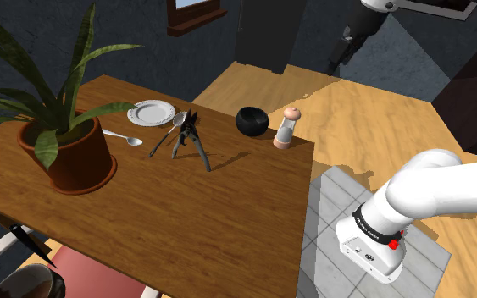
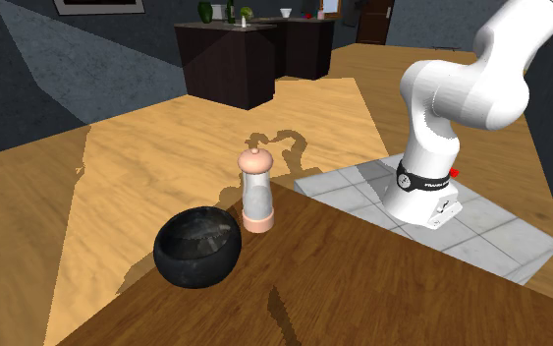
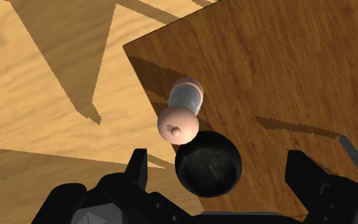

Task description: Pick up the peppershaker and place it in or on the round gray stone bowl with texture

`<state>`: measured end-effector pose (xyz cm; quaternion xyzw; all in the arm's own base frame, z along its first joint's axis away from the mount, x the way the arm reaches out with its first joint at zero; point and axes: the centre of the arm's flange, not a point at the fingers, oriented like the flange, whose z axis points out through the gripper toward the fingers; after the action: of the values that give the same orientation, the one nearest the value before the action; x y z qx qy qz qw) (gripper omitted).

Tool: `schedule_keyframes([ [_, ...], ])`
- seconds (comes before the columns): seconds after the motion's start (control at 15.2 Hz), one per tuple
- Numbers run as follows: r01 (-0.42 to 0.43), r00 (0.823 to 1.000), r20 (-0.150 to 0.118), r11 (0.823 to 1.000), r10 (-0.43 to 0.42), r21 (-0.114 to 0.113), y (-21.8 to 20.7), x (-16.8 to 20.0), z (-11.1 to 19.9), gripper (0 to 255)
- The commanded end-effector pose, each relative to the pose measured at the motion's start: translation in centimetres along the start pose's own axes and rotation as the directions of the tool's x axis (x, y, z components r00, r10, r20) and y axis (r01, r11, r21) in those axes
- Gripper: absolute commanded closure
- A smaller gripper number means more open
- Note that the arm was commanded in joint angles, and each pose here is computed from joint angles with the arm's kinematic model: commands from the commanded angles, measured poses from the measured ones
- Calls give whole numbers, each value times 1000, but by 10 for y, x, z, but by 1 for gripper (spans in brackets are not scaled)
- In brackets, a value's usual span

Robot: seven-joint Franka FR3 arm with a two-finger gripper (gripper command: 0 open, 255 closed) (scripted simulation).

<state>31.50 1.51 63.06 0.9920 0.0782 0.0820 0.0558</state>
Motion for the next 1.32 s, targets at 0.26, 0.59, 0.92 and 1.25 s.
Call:
schedule_keyframes([
  [0.26,24,1000,14,999,-25,32,16,14,50,0],
  [0.59,54,998,29,996,-56,73,33,32,114,0],
  [0.92,83,995,44,990,-89,115,47,49,179,0],
  [1.25,99,993,52,985,-107,138,52,57,226,0],
])
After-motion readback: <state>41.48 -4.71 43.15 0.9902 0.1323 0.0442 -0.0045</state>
